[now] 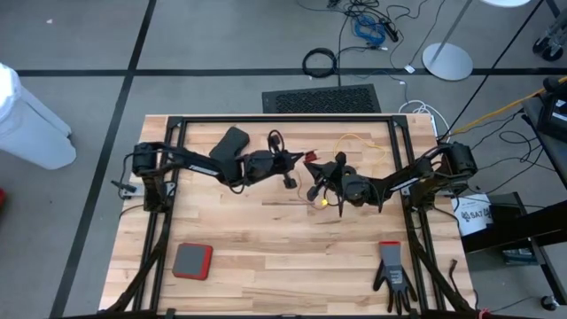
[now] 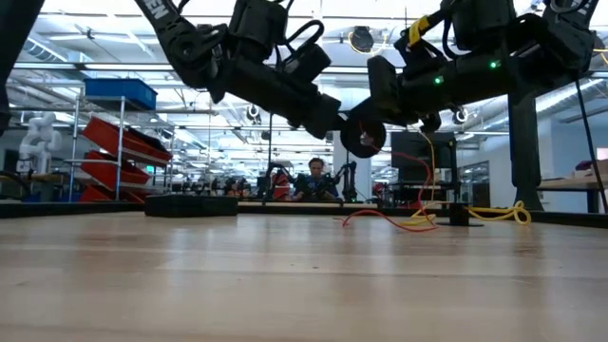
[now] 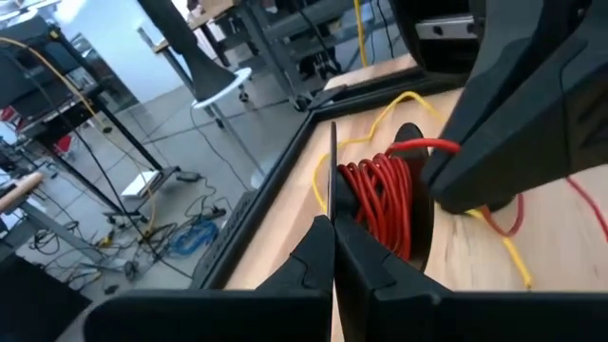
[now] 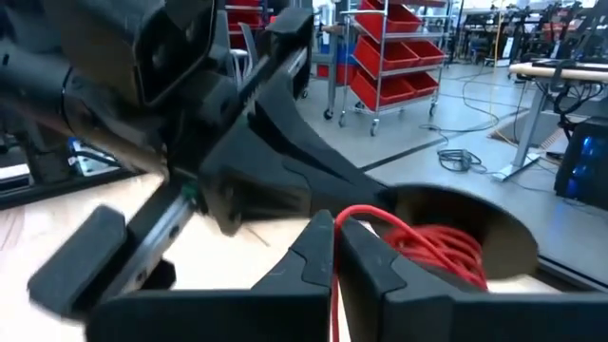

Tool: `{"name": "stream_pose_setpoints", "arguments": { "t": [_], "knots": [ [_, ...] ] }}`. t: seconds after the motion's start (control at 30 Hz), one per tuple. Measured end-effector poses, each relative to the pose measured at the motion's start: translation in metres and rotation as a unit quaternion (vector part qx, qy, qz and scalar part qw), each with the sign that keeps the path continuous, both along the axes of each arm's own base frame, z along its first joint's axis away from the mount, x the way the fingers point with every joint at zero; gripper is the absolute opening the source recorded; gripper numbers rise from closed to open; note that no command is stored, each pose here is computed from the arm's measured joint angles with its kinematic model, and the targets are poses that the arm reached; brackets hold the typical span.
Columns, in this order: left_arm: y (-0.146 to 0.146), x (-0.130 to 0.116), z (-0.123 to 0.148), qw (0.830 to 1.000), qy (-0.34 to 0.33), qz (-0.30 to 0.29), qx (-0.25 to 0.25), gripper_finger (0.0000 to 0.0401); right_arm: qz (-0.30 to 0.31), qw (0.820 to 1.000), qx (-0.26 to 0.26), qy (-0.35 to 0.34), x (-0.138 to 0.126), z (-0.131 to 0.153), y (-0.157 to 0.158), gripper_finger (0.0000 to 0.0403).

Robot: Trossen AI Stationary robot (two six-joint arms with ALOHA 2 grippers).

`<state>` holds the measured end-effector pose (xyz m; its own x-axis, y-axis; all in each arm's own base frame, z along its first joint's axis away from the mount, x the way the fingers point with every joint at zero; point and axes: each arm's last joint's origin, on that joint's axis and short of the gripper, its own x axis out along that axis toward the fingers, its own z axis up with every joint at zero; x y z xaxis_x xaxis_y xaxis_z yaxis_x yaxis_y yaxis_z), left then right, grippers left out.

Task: Coil cords
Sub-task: Coil the red wire onto the black spool

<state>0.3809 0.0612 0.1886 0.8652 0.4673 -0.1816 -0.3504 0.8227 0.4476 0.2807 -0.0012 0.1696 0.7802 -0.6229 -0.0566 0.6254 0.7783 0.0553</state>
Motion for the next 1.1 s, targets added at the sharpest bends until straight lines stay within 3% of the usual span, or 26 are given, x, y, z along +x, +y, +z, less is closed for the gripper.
{"name": "stream_pose_setpoints", "arguments": {
  "t": [0.47,0.67,0.9,1.1],
  "knots": [
    [0.002,0.006,0.002,0.994,-0.091,0.007,-0.052,0.0000,-0.055,0.998,-0.028,0.012,0.004,-0.015,0.003,0.0000],
    [0.002,0.006,0.003,0.991,-0.113,-0.002,-0.078,0.0000,-0.070,0.996,-0.049,0.034,0.021,-0.023,0.004,0.0000],
    [0.012,0.005,0.004,0.979,-0.142,-0.032,-0.142,0.0000,-0.119,0.981,-0.115,0.102,0.031,-0.033,0.013,0.0000],
    [0.027,0.002,0.003,0.967,-0.149,-0.073,-0.192,0.0000,-0.113,0.976,-0.134,0.130,0.023,-0.040,0.014,0.0001]
  ]
}}
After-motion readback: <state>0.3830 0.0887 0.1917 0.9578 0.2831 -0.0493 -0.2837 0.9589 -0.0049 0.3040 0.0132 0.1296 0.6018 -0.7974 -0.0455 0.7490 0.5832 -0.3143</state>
